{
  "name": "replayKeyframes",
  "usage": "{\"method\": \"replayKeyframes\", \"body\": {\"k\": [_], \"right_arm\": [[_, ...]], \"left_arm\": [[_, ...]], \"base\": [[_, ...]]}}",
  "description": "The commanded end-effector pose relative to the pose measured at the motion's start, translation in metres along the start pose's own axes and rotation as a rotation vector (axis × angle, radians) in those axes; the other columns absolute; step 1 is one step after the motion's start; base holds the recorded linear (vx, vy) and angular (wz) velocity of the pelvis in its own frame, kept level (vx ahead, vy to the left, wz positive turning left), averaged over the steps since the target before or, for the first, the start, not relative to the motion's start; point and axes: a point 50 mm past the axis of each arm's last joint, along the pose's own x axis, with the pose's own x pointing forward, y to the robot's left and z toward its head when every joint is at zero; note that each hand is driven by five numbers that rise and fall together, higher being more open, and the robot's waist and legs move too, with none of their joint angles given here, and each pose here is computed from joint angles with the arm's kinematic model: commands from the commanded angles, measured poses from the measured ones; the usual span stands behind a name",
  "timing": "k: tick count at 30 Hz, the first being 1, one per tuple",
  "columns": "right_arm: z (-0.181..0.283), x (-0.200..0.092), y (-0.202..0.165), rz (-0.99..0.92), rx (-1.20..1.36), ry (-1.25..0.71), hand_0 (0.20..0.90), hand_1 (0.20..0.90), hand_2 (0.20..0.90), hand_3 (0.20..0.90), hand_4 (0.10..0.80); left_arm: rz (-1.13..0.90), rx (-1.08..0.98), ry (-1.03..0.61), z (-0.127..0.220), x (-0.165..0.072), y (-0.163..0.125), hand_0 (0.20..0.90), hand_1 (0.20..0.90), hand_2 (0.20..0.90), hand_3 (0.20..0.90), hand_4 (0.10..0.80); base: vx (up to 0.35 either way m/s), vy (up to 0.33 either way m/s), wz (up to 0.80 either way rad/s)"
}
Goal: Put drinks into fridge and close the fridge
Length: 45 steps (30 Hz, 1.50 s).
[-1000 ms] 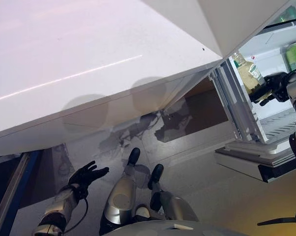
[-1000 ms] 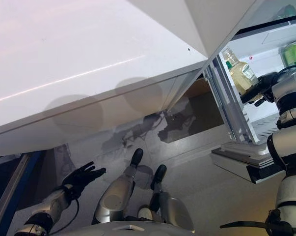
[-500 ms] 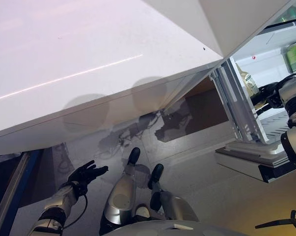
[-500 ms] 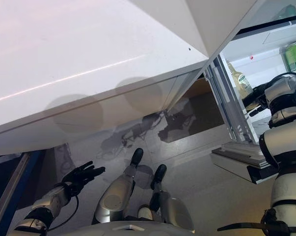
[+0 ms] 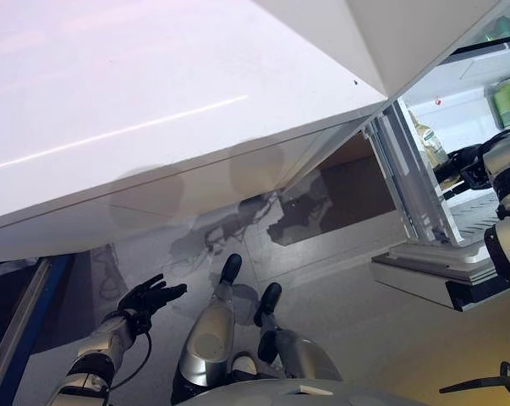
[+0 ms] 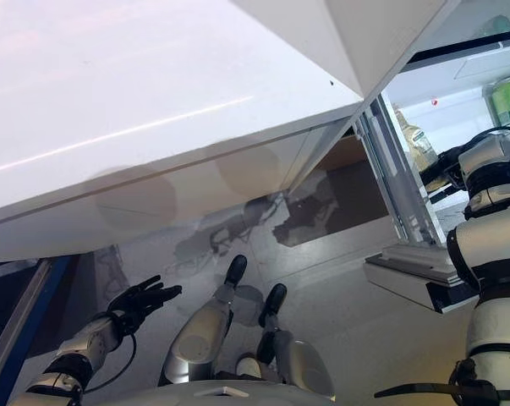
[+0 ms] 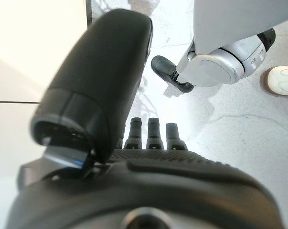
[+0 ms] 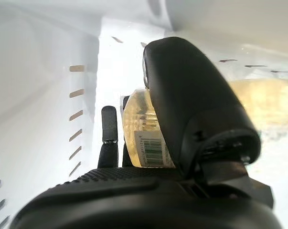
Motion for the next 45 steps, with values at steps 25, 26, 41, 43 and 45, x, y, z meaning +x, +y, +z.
{"method": "replayKeyframes", "body": {"k": [25,26,41,43,45], "right_arm": [[0.027,-0.051,-0.066,-0.462,-0.034,-0.384,0.900,0.900,0.900,0.900,0.800],[0.031,-0.055,-0.067,-0.481,-0.031,-0.425,0.900,0.900,0.900,0.900,0.800],[0.011,-0.123,-0.070,-0.889,0.173,-0.957,0.900,0.900,0.900,0.900,0.800],[-0.007,-0.120,-0.066,-0.917,0.205,-0.946,0.900,0.900,0.900,0.900,0.800],[-0.021,-0.114,-0.062,-0.939,0.236,-0.919,0.900,0.900,0.900,0.900,0.800]], "left_arm": [[0.065,0.139,0.183,-0.051,-0.016,0.038,0.900,0.900,0.900,0.900,0.800],[0.063,0.137,0.188,-0.054,-0.017,0.038,0.900,0.900,0.900,0.900,0.800],[0.007,0.078,0.332,-0.104,-0.026,0.024,0.900,0.900,0.900,0.900,0.800],[0.011,0.071,0.355,-0.112,-0.028,0.023,0.900,0.900,0.900,0.900,0.800],[0.017,0.062,0.371,-0.117,-0.030,0.023,0.900,0.900,0.900,0.900,0.800]], "base": [[0.001,0.018,-0.02],[-0.019,0.040,-0.11],[0.011,0.054,-0.17],[0.040,0.005,-0.21],[0.042,-0.011,-0.17]]}}
